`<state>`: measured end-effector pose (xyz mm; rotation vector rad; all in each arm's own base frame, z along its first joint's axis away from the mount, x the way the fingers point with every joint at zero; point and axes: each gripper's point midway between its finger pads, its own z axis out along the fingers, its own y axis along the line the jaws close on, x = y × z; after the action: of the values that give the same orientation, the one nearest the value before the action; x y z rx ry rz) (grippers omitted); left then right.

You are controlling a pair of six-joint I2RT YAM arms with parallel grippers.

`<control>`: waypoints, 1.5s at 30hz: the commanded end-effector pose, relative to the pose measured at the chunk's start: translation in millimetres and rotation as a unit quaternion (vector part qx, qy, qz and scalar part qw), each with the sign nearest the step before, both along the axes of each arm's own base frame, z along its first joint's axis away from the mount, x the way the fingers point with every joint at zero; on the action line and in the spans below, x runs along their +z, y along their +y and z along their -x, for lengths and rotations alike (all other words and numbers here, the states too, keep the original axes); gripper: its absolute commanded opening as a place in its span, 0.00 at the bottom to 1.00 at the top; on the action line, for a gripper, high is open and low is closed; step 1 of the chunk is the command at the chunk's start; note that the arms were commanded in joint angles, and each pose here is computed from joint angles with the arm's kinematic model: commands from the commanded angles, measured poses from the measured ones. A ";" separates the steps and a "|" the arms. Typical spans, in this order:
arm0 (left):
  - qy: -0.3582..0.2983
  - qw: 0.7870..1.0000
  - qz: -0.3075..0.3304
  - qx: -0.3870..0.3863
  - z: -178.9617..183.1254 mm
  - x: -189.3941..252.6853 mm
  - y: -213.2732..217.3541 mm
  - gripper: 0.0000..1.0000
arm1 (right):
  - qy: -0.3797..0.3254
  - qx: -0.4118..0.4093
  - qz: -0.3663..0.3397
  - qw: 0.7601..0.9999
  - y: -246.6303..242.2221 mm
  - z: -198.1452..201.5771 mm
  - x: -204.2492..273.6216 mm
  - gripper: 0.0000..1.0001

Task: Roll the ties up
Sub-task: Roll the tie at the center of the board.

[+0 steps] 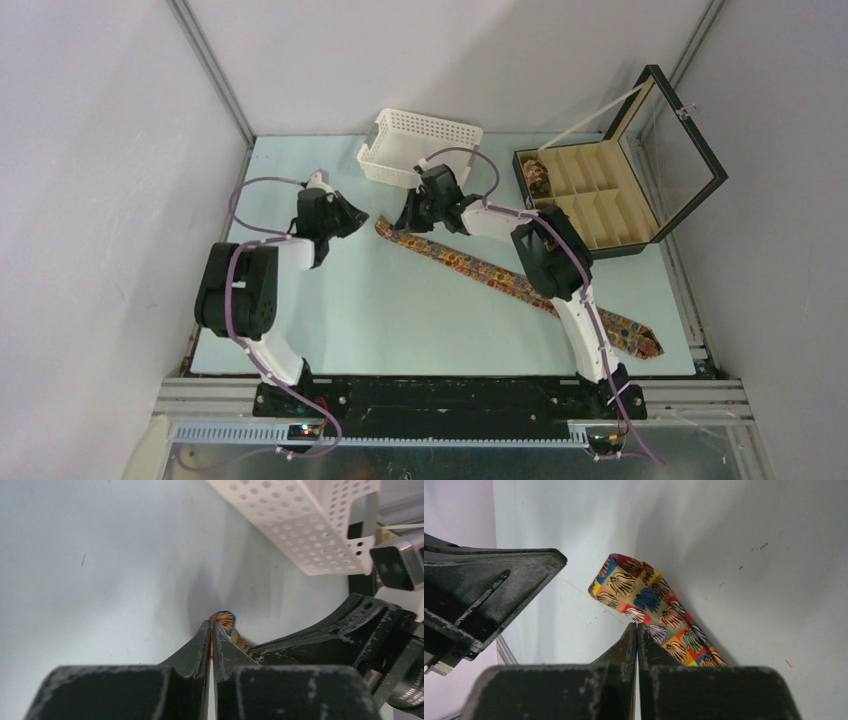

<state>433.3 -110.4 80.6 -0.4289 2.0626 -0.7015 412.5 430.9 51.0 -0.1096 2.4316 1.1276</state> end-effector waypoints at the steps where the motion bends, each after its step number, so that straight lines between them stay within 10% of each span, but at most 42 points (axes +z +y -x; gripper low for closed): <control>1: -0.001 1.000 -0.004 0.012 -13.3 0.1 4.9 0.07 | -0.012 -0.007 -0.006 1.000 8.0 -9.0 5.8 0.00; 45: -0.004 0.993 -0.017 -0.118 5.7 -18.2 -67.2 0.02 | 0.017 -0.015 0.013 1.000 6.1 -6.4 -19.8 0.00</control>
<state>425.3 -170.3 47.9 -0.2475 2.1861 -0.7882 416.6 435.2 19.5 -0.0645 2.5035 1.0976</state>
